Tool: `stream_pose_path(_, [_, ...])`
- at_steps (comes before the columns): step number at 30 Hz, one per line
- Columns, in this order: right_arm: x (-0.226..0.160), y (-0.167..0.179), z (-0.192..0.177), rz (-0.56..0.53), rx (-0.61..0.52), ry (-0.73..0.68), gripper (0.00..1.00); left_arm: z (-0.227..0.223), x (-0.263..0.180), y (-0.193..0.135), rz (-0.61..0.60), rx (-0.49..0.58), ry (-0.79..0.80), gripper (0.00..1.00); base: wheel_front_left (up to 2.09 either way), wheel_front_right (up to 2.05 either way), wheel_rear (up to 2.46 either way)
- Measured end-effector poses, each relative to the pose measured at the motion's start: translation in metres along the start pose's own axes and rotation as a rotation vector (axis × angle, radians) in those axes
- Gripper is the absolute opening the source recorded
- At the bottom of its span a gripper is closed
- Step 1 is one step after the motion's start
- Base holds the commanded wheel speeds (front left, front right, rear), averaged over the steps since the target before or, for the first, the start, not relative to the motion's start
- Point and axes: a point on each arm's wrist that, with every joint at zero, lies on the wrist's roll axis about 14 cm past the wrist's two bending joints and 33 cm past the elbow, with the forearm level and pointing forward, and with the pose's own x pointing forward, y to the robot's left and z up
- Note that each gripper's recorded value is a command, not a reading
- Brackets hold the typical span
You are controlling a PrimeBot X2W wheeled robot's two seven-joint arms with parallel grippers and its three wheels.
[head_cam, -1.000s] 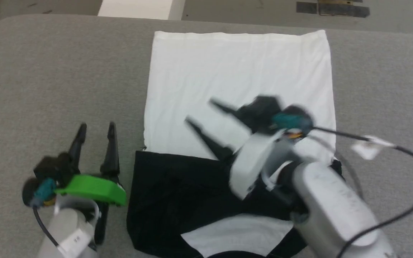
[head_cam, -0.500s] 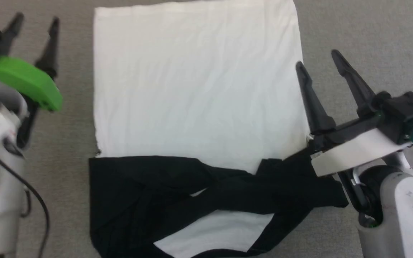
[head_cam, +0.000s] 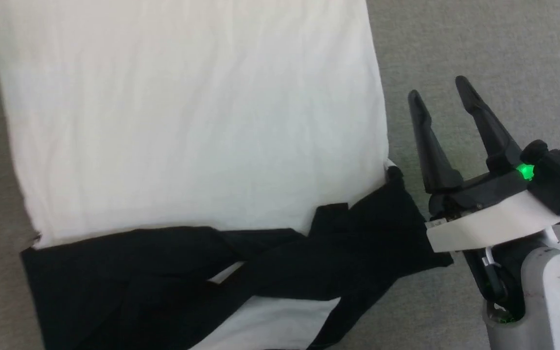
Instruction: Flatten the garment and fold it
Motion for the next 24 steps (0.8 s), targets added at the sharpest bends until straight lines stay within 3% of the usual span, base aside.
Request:
stream_pose_path(13, [-0.006, -0.024, -0.040, -0.067, 0.023, 0.095, 1.00, -0.038, 0.048, 0.004, 0.076, 0.025, 0.126, 1.00, 0.00, 0.00, 0.00])
stream_pose_path(14, [-0.006, -0.025, -0.041, -0.068, 0.023, 0.097, 1.00, -0.038, 0.048, 0.005, 0.082, 0.034, 0.126, 0.75, 0.00, 0.00, 0.00])
stream_pose_path(16, [-0.003, -0.025, -0.041, -0.066, 0.021, 0.096, 1.00, -0.038, 0.048, 0.003, 0.079, 0.046, 0.124, 0.00, 0.00, 0.00, 0.00])
stream_pose_path(21, [0.016, -0.019, -0.029, -0.031, -0.020, 0.067, 1.00, -0.035, 0.045, -0.002, 0.056, 0.073, 0.091, 0.00, 0.00, 0.00, 0.00])
stream_pose_path(24, [0.043, -0.016, 0.004, -0.004, -0.085, -0.020, 1.00, -0.032, 0.044, -0.003, 0.051, 0.111, 0.048, 0.00, 0.00, 0.00, 0.00])
